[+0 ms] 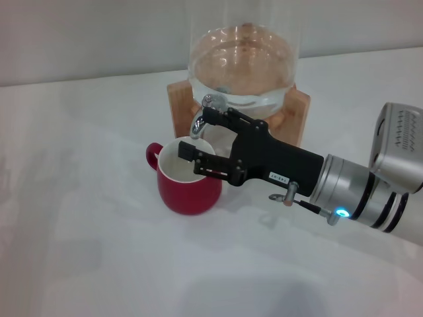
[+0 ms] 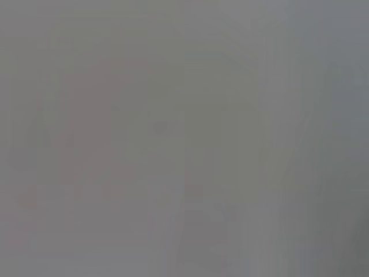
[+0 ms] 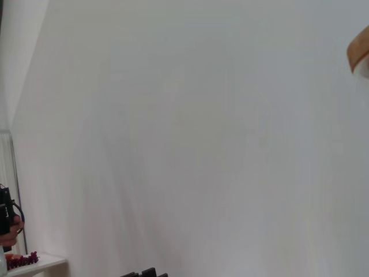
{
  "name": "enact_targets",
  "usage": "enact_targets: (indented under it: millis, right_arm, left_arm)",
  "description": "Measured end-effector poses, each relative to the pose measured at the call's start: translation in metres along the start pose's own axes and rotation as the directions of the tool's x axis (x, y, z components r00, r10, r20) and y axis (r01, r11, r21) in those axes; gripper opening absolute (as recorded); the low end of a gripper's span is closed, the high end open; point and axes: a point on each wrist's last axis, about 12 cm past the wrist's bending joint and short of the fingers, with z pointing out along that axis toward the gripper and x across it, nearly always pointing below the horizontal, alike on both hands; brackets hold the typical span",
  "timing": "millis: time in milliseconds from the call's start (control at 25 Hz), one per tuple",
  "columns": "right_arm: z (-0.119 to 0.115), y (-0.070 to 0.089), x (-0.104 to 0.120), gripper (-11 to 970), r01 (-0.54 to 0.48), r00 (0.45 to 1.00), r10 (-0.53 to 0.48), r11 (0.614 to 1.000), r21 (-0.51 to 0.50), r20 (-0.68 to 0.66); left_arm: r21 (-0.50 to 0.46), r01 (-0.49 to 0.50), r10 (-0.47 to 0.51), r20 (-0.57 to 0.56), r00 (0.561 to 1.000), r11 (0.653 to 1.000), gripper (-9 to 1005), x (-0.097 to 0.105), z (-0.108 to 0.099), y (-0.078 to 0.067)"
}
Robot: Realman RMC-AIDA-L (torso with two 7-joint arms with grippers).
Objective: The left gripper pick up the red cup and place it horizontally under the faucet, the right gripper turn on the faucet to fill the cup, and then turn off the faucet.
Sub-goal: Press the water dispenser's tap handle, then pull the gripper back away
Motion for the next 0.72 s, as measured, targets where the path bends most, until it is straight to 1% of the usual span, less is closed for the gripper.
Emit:
enact_targets:
  millis: [440,520,600,640,680,720]
  right_arm:
    - [-0.003,0.0,-0.001,870,-0.004,1.0,0.004,1.0,0.003,0.008]
    - [-0.003,0.002,-0.001,870,-0.012,1.0,0.012,1.0,-0.007,0.015]
    - [-0.003,0.007,-0.001,870,-0.027,0.999,0.027,0.999,-0.031,0.024]
    - [-0.004,0.012,0.0,870,-0.044,0.999,0.045,0.997,-0.057,0.03]
    - [-0.004,0.012,0.0,870,-0.044,0.999,0.045,0.997,-0.057,0.03]
    - [-0.005,0.015,0.0,870,-0.056,0.998,0.059,0.996,-0.075,0.036]
  left_arm:
    - [0.001,0.002,-0.002,-0.002,1.0,1.0,515,0.0,0.0,-0.001]
    - [0.001,0.002,-0.002,-0.002,1.0,1.0,515,0.0,0.0,-0.001]
    - [0.001,0.002,-0.002,-0.003,1.0,1.0,515,0.0,0.0,-0.001]
    - [0.0,0.002,-0.002,-0.004,1.0,1.0,515,0.001,0.0,-0.001]
    - [0.0,0.002,-0.002,-0.004,1.0,1.0,515,0.001,0.0,-0.001]
    - [0.0,0.002,-0.002,-0.004,1.0,1.0,515,0.001,0.0,-0.001]
